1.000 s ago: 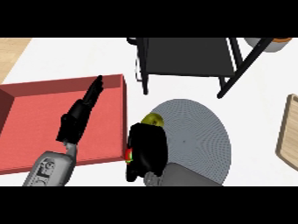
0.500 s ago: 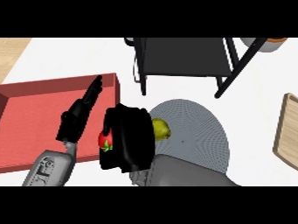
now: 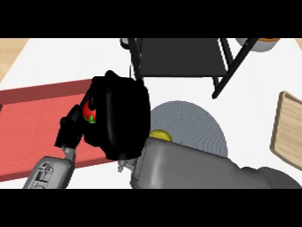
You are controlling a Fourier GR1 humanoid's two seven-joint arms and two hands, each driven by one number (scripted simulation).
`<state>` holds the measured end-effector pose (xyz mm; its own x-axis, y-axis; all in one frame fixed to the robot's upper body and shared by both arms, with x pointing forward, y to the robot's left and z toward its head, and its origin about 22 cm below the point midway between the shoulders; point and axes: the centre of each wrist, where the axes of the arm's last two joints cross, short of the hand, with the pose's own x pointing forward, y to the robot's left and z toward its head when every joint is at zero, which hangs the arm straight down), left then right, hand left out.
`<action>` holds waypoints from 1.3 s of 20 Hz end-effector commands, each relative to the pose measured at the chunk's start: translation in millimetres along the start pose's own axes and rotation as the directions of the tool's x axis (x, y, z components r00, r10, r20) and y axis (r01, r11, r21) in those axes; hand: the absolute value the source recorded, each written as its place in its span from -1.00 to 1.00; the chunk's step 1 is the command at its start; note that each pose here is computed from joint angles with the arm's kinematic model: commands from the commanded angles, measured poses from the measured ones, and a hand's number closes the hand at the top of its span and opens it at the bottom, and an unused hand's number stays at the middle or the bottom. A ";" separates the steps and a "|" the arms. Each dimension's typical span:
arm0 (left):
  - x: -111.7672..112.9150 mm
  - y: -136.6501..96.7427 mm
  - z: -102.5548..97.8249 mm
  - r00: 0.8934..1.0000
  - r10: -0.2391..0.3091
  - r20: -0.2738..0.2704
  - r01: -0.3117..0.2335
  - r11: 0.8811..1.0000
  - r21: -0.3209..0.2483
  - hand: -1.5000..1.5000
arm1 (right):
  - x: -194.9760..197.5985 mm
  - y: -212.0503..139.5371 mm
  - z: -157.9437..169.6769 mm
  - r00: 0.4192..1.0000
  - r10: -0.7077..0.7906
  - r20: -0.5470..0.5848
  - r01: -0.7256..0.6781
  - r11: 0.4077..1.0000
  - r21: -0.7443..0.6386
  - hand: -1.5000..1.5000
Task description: Pick the tomato from the placemat and place it in the tiered shelf
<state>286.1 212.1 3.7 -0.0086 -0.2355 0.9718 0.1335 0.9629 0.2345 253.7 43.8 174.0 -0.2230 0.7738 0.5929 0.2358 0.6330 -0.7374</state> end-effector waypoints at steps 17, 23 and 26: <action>-2.6 7.8 4.1 1.000 0.024 0.007 -0.024 1.000 0.014 0.00 | 77.8 -76.7 -83.7 0.961 0.032 -0.275 -0.134 0.923 -0.360 1.00; 10.3 18.1 -7.3 1.000 0.006 0.002 -0.006 0.999 0.039 0.00 | 79.2 -80.5 -98.7 0.954 0.061 -0.294 -0.187 0.888 -0.420 1.00; 7.2 4.7 -3.6 1.000 0.018 0.019 -0.018 1.000 0.017 0.00 | 96.4 -97.3 -105.0 0.960 0.083 -0.267 -0.197 0.879 -0.433 1.00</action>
<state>289.3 221.1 11.9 -0.0220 -0.2307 0.9728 0.1089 0.9667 0.2317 315.4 51.9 314.1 -0.0944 0.8565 0.5075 0.6448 0.4410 -0.6243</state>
